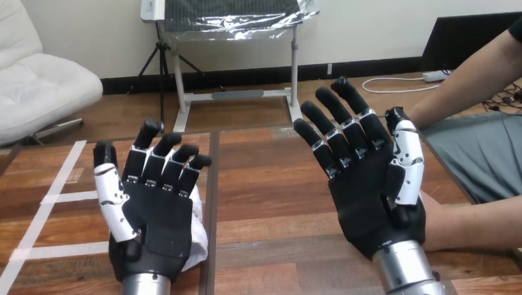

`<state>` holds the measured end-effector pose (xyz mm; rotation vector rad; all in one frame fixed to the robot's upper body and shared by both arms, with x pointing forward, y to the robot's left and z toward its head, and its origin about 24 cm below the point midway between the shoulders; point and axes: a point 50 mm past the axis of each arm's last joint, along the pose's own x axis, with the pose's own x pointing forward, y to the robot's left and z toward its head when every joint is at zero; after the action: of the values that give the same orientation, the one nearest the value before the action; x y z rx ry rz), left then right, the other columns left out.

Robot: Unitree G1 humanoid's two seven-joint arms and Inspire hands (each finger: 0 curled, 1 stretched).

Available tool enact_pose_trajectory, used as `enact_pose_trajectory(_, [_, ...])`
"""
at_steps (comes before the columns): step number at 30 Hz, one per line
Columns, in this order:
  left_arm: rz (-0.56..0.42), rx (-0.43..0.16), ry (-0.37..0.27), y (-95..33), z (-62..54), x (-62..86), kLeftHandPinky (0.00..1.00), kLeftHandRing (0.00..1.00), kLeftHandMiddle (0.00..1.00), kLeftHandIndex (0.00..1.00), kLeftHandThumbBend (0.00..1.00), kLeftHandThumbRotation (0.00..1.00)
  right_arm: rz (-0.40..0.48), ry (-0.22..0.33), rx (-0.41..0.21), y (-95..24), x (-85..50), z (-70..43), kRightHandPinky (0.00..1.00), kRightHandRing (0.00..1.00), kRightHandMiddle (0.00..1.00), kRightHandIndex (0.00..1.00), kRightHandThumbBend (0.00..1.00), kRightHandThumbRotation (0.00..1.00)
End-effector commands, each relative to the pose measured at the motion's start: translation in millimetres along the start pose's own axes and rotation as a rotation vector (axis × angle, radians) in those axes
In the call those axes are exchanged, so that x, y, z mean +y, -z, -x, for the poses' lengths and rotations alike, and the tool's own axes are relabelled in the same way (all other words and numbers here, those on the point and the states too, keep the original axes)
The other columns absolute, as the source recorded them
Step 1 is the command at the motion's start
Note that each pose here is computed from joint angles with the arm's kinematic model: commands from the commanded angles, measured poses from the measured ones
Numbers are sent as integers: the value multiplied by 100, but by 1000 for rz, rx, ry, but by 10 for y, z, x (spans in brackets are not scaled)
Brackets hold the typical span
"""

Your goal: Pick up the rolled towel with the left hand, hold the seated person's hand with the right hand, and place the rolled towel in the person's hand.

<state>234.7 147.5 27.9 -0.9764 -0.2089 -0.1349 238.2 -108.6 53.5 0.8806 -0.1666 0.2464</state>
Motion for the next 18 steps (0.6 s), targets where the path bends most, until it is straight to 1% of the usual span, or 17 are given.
enact_pose_trajectory(1, [131,-68,48,103,-103,-243,23,28,35,38,34,81,-122,-57,-71,3,210,-209,0,0,6,9,30,100])
enact_pose_trajectory(5, [133,-65,51,110,-95,-244,22,27,35,38,34,81,-183,-47,-51,4,193,-204,0,0,7,11,31,98])
enact_pose_trajectory(7, [133,-64,51,112,-93,-246,21,26,34,37,34,80,-202,-41,-44,3,189,-202,0,2,10,13,32,93])
enact_pose_trajectory(10, [130,-64,50,117,-88,-248,20,26,34,37,34,80,-261,-26,-29,3,184,-196,0,3,12,16,34,86])
enact_pose_trajectory(14, [124,-62,50,119,-83,-246,20,25,34,37,34,80,-321,-38,-11,-1,171,-193,1,4,14,19,35,80])
enact_pose_trajectory(18, [121,-63,52,121,-79,-246,20,25,34,38,34,80,-347,-34,-2,-10,162,-191,3,7,17,22,36,77])
